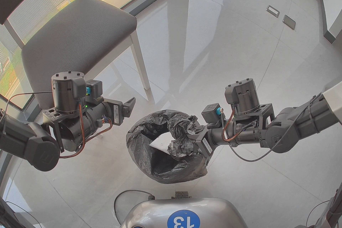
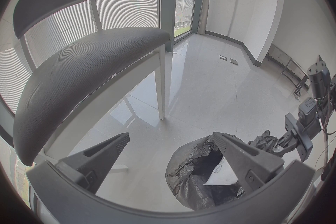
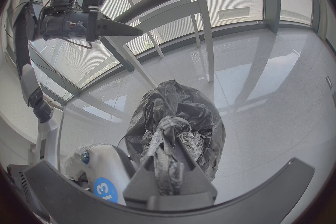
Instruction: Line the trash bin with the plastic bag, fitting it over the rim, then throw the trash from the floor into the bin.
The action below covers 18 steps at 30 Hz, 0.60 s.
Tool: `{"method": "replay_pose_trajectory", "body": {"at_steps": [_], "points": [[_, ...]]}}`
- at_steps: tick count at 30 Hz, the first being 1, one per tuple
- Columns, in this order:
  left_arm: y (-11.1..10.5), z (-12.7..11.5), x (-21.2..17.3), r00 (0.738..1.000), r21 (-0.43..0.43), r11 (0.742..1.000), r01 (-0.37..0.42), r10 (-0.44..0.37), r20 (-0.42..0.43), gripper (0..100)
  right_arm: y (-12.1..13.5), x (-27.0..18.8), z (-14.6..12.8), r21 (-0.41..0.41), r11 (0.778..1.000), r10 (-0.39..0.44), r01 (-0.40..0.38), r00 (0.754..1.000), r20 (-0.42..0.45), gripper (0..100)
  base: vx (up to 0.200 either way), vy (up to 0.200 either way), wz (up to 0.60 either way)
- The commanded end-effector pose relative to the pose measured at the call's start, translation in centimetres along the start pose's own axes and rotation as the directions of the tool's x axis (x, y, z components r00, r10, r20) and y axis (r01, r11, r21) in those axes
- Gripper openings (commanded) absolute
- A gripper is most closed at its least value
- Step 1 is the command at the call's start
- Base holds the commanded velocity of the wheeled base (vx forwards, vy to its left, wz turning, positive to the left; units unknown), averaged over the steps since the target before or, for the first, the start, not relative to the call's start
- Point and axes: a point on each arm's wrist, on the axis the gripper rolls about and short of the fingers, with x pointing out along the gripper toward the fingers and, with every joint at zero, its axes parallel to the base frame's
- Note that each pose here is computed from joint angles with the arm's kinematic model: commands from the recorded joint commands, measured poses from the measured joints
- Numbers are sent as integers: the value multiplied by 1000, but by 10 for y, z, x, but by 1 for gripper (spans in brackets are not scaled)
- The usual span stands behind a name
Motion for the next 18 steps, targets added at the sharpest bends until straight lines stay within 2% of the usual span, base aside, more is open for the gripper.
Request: {"method": "replay_pose_trajectory", "body": {"at_steps": [1, 10, 11, 18], "points": [[0, 1, 0, 1000, -2, 1000, -1, 1, 4, 100, -5, 14, 0, -16, 1000, -4, 4, 1000, -6, 0, 0, 0, 0], [2, 2, 0, 1000, -8, 1000, -4, 4, 16, 100, -5, 18, 5, -39, 999, -6, 6, 1000, 3, 0, 0, 0, 0], [2, 2, 0, 1000, -8, 1000, -4, 4, 16, 100, -5, 18, 5, -39, 999, -6, 6, 1000, 3, 100, 0, 0, 0], [2, 2, 0, 1000, -8, 1000, -4, 4, 19, 100, -4, 17, 7, -42, 999, -5, 5, 1000, 11, 100, 0, 0, 0]]}}
